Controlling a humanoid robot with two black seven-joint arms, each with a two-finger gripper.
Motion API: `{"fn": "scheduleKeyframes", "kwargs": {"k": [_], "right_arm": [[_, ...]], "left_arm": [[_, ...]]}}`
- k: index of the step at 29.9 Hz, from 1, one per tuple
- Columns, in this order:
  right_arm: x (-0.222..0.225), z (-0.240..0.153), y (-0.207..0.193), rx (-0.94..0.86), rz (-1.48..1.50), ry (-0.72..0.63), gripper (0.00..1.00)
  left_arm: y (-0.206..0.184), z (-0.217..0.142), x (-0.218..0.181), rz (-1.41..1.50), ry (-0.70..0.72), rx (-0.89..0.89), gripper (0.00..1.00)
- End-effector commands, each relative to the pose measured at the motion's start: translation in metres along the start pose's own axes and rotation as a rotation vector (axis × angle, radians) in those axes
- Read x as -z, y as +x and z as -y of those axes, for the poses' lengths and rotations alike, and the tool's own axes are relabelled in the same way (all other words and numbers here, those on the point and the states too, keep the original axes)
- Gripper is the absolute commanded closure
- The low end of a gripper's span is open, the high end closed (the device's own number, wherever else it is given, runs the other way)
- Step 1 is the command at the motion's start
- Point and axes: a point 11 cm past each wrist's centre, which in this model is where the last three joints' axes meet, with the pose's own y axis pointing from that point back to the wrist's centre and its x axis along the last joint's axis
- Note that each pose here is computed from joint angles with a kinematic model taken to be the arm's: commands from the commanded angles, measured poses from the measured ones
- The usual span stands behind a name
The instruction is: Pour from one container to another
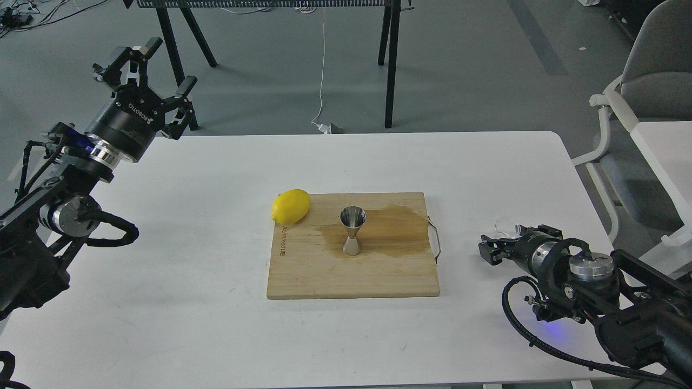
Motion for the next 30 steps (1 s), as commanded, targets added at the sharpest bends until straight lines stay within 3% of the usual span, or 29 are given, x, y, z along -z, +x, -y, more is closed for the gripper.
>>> {"fn": "scheduleKeyframes", "kwargs": {"k": [1, 16, 30], "right_arm": [[-0.0013, 0.0000, 0.0025, -0.005, -0.003, -0.005, 0.22], [-0.0023, -0.0002, 0.0007, 0.000, -0.007, -0.007, 0.23], [-0.0033, -0.0004, 0.0001, 0.002, -0.010, -0.010, 0.33]], "left_arm": [[0.0002, -0.0001, 0.0001, 0.000, 0.000, -0.001, 0.20], [0.0012, -0.0011, 0.0012, 0.001, 0.004, -0.004, 0.20], [0.0055, -0.0048, 0.0046, 0.002, 0.013, -0.019, 0.20]]}}
